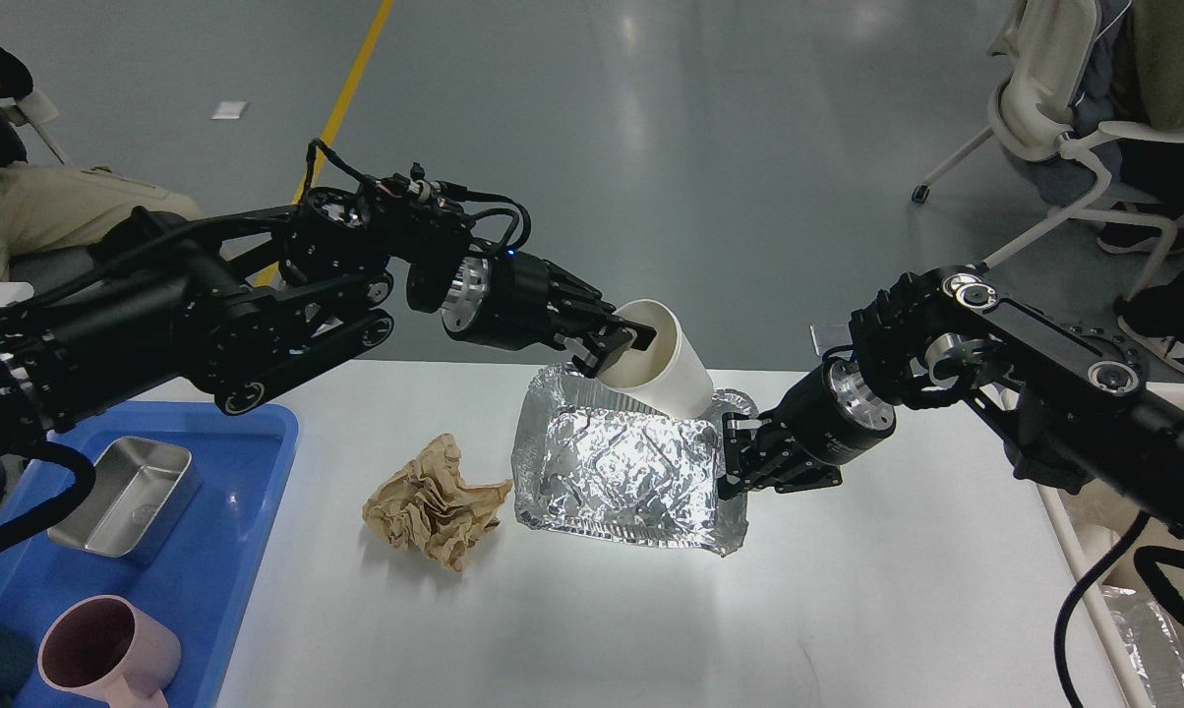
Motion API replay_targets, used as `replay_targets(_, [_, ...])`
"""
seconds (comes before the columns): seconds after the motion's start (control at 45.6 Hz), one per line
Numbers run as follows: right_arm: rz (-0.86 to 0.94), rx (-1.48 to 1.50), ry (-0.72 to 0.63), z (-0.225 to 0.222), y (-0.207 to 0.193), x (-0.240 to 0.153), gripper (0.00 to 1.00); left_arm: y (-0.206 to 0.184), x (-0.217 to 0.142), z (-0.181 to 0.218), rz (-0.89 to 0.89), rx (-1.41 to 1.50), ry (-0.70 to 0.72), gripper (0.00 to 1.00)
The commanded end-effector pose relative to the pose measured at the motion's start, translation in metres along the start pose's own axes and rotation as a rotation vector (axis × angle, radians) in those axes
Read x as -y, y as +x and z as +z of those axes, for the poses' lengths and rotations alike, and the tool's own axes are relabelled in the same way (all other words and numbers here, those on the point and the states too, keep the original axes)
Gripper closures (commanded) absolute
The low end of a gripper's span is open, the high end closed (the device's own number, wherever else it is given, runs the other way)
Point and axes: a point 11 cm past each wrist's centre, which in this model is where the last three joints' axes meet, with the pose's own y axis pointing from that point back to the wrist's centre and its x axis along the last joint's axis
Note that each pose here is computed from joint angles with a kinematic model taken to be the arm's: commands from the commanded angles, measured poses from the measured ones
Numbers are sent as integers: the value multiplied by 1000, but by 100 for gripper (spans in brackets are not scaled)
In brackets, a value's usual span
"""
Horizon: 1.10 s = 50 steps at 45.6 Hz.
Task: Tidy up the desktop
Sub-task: 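Lower the cup into the foil tray and open the left gripper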
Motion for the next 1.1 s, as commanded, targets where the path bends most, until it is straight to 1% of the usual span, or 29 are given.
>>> replay_targets(0.0, [2,-1,2,-1,0,-1,100,1,14,3,-7,-2,-5,87])
replay_targets(0.088, [6,-1,7,-2,1,-2,100,0,19,5,-7,-7,-12,83])
replay_targets(0.395, [7,2,6,0,1,-3,100,-2,24,10,-7,-13,-27,78])
replay_targets(0.614, [7,4,6,1,1,-3,100,-2,21,7,5,-28,-21,62])
replay_targets(0.68, [7,6,5,2,1,-3,100,-1,18,3,16,-37,-4,55])
replay_targets(0.746, [5,10,4,4,1,-2,100,-7,15,-4,24,-64,21,44])
replay_targets(0.834, [5,12,5,4,0,-2,100,-10,4,-15,64,-148,42,21])
replay_targets(0.856, [5,12,5,4,0,-2,100,-13,1,-18,71,-173,47,17])
replay_targets(0.899, [5,12,5,4,0,-2,100,-20,-5,-26,83,-220,64,15])
replay_targets(1.075, [6,11,9,2,1,-2,100,-49,-31,-52,111,-299,133,13])
